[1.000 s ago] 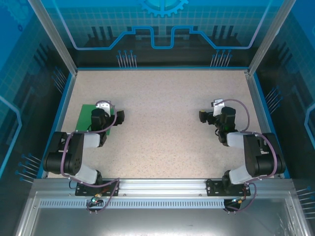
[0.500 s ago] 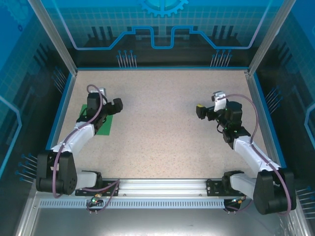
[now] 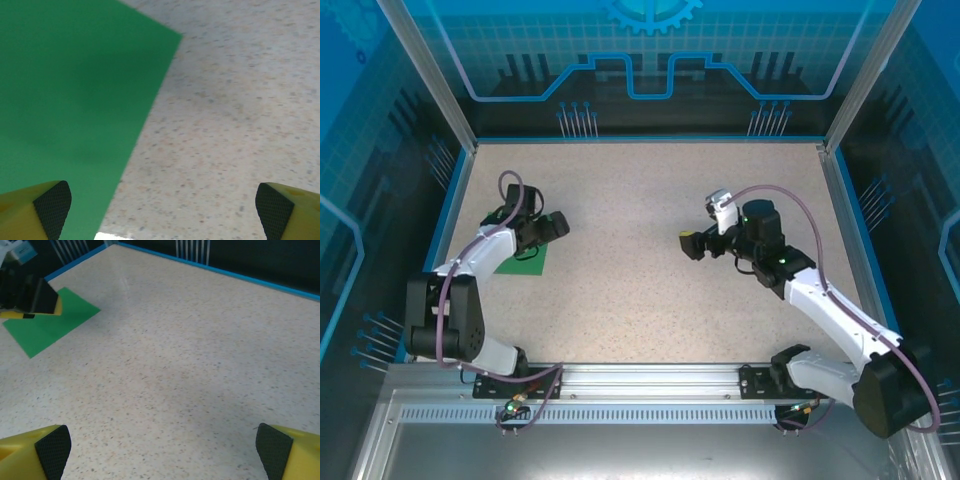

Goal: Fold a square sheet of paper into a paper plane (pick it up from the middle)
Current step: Move the square sheet of paper to the center of the table.

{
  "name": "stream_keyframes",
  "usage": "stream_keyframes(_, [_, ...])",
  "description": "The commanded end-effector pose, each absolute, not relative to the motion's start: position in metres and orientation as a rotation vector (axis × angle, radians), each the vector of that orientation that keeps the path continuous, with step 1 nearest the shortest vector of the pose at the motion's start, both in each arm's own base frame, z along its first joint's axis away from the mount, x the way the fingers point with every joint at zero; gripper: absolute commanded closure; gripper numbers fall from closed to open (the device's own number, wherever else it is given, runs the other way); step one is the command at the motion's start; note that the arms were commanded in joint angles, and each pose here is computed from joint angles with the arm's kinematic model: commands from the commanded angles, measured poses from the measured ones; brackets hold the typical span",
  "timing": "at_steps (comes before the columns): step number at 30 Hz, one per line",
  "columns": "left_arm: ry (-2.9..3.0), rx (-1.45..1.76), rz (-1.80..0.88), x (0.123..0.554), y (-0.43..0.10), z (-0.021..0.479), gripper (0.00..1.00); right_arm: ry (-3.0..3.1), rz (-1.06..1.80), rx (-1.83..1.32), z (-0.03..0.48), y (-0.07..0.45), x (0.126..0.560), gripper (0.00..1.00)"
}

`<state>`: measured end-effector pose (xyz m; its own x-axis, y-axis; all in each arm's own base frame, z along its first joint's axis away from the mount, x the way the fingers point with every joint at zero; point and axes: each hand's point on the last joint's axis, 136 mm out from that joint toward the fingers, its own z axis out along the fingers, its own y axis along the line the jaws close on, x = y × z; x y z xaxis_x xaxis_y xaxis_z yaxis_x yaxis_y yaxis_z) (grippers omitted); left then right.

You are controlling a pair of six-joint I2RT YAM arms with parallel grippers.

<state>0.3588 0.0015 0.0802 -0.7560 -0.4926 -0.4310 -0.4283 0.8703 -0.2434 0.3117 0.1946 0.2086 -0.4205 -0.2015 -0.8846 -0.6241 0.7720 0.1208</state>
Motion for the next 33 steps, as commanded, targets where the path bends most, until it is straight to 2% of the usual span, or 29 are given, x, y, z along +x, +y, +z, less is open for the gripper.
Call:
stream_keyframes(1, [2.584, -0.783, -0.157, 0.352, 0.018, 0.070, 0.01, 2.023, 0.563, -0.647, 0.208, 0.212, 0.310, 0.01])
stream_keyframes(11, [2.585, -1.032, 0.001, 0.347, 0.075, 0.053, 0.01, 2.038, 0.616, -0.734, 0.205, 0.255, 0.320, 0.01])
stream_keyframes(16, [2.612, -1.082, 0.005, 0.352, 0.084, 0.037, 0.01, 2.046, 0.647, -0.754, 0.201, 0.266, 0.320, 0.01])
stream_keyframes(24, [2.691, -1.083, 0.026, 0.352, 0.081, 0.023, 0.01, 2.058, 0.690, -0.759, 0.195, 0.277, 0.323, 0.01])
stream_keyframes(29, [2.760, -1.029, -0.037, 0.359, 0.059, 0.016, 0.02, 2.057, 0.675, -0.763, 0.194, 0.278, 0.329, 0.01])
stream_keyframes(33, [2.811, -1.003, -0.018, 0.357, 0.054, 0.014, 0.05, 2.066, 0.681, -0.734, 0.192, 0.273, 0.337, 0.01])
